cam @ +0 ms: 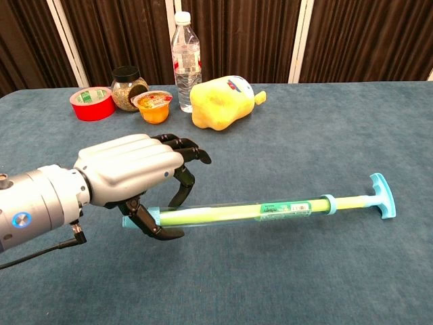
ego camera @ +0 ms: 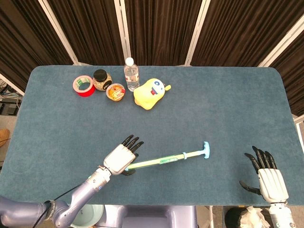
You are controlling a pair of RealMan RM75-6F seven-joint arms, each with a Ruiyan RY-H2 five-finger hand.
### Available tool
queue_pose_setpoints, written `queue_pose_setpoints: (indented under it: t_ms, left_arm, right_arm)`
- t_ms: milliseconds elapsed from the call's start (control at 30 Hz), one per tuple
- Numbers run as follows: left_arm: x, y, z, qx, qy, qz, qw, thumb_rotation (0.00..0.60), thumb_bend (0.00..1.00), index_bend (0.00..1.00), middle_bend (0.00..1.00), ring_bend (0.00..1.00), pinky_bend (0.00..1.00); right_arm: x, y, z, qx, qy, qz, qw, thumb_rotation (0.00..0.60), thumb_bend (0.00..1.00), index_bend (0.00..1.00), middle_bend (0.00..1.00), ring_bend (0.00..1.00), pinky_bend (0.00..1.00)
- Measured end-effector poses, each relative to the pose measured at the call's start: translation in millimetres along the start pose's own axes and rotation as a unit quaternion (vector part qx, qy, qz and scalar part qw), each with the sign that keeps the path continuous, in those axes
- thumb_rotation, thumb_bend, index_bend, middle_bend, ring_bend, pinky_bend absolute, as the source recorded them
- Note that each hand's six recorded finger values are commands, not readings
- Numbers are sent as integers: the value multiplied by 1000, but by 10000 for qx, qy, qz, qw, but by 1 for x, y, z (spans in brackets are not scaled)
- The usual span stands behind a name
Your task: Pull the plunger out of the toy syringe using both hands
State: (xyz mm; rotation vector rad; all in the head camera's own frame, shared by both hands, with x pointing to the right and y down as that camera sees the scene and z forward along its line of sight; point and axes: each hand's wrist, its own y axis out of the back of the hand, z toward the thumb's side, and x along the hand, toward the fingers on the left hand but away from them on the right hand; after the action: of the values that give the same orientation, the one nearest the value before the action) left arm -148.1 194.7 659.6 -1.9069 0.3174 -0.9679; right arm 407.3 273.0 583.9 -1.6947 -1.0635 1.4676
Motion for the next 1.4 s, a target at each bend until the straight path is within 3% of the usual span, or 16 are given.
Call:
queue_pose_setpoints:
  t_ms: [433,967,1400]
  left_arm:
    - [4,7,1,28,-248,8,9997,600,339,608,86,0,60]
    - [9,7,1,56,-320,-21,9995,600,340,608,85,0,60]
    - [18,20,0,9,-292,123,9995,600,339,613,85,0,60]
  right_arm:
    - [-25,-12,35,-179,102,99,9997,600,211,305,58,6,0]
    - [-61,-55,78,-269,-185,405,9986,600,219,305,58,7,0]
    - [-74,-75,98,-428,-386,493,9971,600,224,346,61,6,0]
